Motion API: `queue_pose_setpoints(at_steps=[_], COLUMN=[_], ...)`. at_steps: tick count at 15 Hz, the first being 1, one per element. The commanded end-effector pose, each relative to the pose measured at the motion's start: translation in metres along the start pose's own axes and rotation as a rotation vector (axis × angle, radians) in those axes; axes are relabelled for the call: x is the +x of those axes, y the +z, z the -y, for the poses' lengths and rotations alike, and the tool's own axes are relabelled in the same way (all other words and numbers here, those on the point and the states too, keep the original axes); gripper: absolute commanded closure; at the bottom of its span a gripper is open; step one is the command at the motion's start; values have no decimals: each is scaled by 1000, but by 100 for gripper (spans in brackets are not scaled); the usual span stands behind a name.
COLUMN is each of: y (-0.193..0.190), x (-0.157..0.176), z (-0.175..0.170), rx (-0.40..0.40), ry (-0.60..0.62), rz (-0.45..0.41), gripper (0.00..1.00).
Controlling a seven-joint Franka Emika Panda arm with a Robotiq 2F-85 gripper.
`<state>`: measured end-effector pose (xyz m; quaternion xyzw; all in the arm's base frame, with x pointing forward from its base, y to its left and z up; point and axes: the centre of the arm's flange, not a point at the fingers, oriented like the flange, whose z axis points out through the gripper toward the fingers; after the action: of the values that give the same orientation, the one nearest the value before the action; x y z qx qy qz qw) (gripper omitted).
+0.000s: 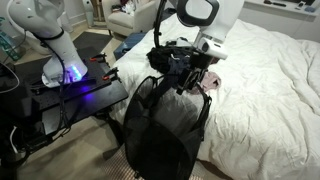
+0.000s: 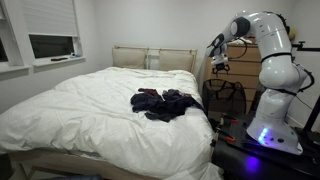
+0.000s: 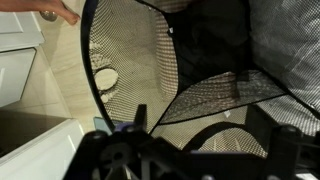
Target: Put the black clothing inside the black laundry bag on the floor
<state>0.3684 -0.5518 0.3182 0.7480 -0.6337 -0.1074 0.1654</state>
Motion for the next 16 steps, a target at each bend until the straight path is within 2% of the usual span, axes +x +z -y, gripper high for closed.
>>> queue_pose_setpoints(at_steps=[1, 5, 8, 12, 16], y=[-37, -75, -102, -123, -144], x=[-13, -43, -68, -109, -143], z=[4, 31, 48, 57, 43], rx=[75, 213, 293, 311, 310], ry=[-66, -208, -334, -521, -671], rz=[-10, -66, -76, -107, -164], gripper=[0, 0, 0, 0, 0])
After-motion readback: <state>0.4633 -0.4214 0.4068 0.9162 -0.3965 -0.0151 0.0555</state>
